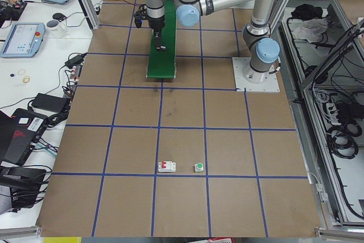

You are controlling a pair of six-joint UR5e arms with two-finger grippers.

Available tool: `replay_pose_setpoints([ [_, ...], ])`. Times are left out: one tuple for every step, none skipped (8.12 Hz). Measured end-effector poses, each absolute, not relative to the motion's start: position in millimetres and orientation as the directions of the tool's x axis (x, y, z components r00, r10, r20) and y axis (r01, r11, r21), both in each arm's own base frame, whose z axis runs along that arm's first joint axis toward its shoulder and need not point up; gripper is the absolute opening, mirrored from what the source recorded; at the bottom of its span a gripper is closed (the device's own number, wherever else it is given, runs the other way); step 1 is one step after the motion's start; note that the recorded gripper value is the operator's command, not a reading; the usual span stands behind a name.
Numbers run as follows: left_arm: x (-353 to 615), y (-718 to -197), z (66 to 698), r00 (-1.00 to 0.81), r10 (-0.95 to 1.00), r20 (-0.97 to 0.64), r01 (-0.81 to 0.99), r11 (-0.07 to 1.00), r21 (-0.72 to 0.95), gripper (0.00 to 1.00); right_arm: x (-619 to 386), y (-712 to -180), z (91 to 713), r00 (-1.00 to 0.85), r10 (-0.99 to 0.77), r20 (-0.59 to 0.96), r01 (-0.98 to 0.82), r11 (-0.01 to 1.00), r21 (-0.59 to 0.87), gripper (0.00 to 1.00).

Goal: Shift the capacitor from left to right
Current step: 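Raise the left gripper away while the right gripper lowers at the belt's far end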

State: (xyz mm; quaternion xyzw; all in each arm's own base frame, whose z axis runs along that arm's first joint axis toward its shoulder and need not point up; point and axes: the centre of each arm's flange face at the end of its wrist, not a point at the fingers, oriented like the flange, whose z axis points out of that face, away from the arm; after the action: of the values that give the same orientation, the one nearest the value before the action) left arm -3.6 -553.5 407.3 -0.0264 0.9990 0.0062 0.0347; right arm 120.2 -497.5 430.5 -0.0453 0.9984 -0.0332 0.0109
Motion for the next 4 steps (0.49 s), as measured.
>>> replay_pose_setpoints([
  [-5.5, -548.5, 414.0, -0.996, -0.065, -0.064, -0.068, 0.997, 0.042, 1.00, 116.7, -498.0, 422.3, -0.995, -0.086, -0.047, -0.084, 0.995, -0.054, 0.99],
  [-11.5, -543.1, 419.5, -0.996, -0.072, -0.059, -0.076, 0.995, 0.069, 1.00, 114.5, -497.9, 415.8, -0.994, -0.081, -0.067, -0.078, 0.996, -0.044, 0.97],
  [-19.9, -538.4, 422.9, -0.996, -0.068, -0.053, -0.073, 0.994, 0.085, 1.00, 114.0, -498.1, 410.6, -0.993, -0.077, -0.085, -0.074, 0.997, -0.036, 0.95],
  [-33.9, -535.5, 424.7, -0.998, -0.050, -0.043, -0.054, 0.994, 0.091, 1.00, 115.5, -499.6, 401.4, -0.991, -0.073, -0.111, -0.071, 0.997, -0.022, 0.93],
])
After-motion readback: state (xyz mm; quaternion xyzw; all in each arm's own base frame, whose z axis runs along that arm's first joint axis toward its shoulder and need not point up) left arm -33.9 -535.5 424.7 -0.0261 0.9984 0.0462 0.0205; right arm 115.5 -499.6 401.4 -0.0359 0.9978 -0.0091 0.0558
